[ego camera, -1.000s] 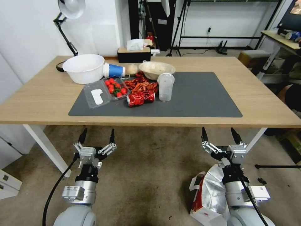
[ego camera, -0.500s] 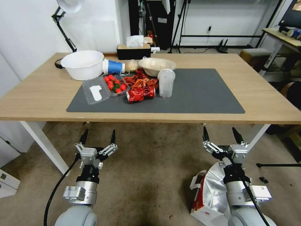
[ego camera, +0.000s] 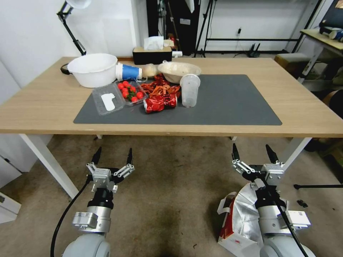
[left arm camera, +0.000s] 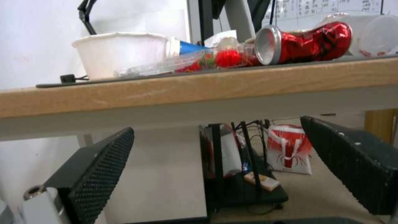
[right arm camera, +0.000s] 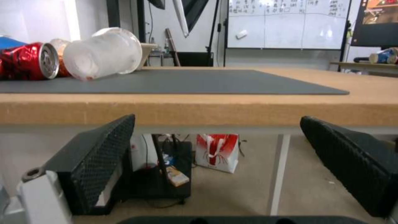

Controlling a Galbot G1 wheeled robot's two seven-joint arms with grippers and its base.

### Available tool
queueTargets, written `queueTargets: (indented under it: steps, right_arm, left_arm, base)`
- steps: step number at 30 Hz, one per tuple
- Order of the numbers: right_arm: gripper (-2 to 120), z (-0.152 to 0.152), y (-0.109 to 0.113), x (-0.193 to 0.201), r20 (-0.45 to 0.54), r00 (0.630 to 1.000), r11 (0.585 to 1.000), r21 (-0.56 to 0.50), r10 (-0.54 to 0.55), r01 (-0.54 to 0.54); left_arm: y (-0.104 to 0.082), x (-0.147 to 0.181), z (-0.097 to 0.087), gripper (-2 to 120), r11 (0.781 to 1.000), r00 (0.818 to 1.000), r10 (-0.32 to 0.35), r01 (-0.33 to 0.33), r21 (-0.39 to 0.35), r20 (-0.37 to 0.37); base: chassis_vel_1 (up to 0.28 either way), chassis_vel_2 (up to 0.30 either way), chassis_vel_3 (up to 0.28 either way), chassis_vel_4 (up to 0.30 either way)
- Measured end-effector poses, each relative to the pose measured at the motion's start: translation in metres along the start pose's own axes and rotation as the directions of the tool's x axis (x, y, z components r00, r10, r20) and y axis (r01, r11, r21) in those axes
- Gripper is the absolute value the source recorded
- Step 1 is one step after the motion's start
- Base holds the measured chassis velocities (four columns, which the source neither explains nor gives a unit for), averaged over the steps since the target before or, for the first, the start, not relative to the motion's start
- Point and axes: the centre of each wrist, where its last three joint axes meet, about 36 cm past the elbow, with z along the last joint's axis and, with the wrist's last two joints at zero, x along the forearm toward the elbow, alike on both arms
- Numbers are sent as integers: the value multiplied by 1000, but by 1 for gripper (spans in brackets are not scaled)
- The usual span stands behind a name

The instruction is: Pick up the food delivery bag from the floor and place it on the table.

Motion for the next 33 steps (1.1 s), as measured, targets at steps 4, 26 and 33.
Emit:
queueTargets:
  steps: [4, 26, 33]
  right_arm:
    - [100, 1, 0, 0, 0, 1000, 1000, 0, 0, 0]
    - [100, 4, 0, 0, 0, 1000, 1000, -5, 6, -6]
    - [100, 4, 0, 1, 0, 1000, 1000, -6, 7, -7]
  left_arm:
    - [2, 0, 0, 100, 1000, 1000, -2, 2, -4, 1]
    - [-1, -1, 1, 100, 1000, 1000, 12, -12, 1, 5]
    - [-4, -2, 1, 100, 1000, 1000, 14, -14, 8, 5]
  base:
    - [0, 0, 0, 0]
    - [0, 0, 0, 0]
    - [0, 0, 0, 0]
